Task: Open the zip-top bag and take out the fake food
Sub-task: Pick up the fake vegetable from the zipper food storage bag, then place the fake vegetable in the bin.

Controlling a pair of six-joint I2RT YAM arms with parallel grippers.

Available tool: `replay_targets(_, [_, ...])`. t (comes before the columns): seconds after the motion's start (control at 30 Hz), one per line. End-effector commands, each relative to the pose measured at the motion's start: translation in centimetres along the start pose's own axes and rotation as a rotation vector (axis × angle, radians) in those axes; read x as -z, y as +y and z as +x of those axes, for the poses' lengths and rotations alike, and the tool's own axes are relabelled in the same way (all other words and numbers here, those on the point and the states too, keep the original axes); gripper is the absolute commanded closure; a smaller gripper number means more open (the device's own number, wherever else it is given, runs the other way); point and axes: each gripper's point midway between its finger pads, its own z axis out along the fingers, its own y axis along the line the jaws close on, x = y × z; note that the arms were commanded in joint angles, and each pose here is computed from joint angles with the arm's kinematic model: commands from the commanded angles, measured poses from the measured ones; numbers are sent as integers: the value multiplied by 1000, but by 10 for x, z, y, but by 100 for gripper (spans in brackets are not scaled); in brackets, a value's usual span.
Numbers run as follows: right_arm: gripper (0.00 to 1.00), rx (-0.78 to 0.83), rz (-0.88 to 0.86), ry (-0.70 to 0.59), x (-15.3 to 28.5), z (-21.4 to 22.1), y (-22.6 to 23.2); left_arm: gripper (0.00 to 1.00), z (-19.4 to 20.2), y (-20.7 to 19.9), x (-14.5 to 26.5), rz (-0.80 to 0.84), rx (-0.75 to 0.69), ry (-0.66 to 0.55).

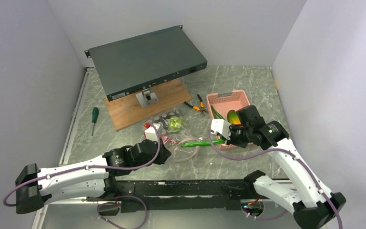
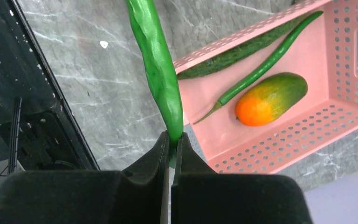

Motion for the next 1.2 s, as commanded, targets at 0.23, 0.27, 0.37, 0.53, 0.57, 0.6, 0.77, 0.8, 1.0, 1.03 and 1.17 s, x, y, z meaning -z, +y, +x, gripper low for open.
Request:
replay_targets(0.23, [100,-103,72,-160,46,1,14,100,-16,20,7,-84,103,-113])
replay_targets(0.27, [100,-111,81,-166,49,1,14,100,-16,21,7,-91,104,-113])
replay_targets(0.37, [100,-132,113,-157,54,6,12,100,-16,24,7,-107,112,-118])
replay_targets(0.53, [100,-161,154,-138,55,14,9,100,-14,31,8,-134,127,-123])
replay_targets(0.57, [100,-165,159,-132,55,16,9,100,-14,34,9,-143,132,-126])
replay_targets(0.6, [100,-173,174,-124,56,18,7,100,-13,37,10,-151,134,-128])
replay_targets(0.77, [100,-314,390,-68,58,36,-34,100,-14,39,16,-130,136,-145])
replay_targets(0.8, [100,-356,441,-57,58,42,-43,100,-14,40,17,-128,134,-147])
replay_targets(1.0, [100,-548,613,-18,49,71,-77,100,-14,36,18,-91,124,-154])
replay_targets(1.03, [100,-572,621,-14,46,74,-81,100,-14,35,18,-87,122,-155])
replay_targets(1.17, [100,-698,629,9,37,94,-91,100,-13,34,17,-73,112,-152])
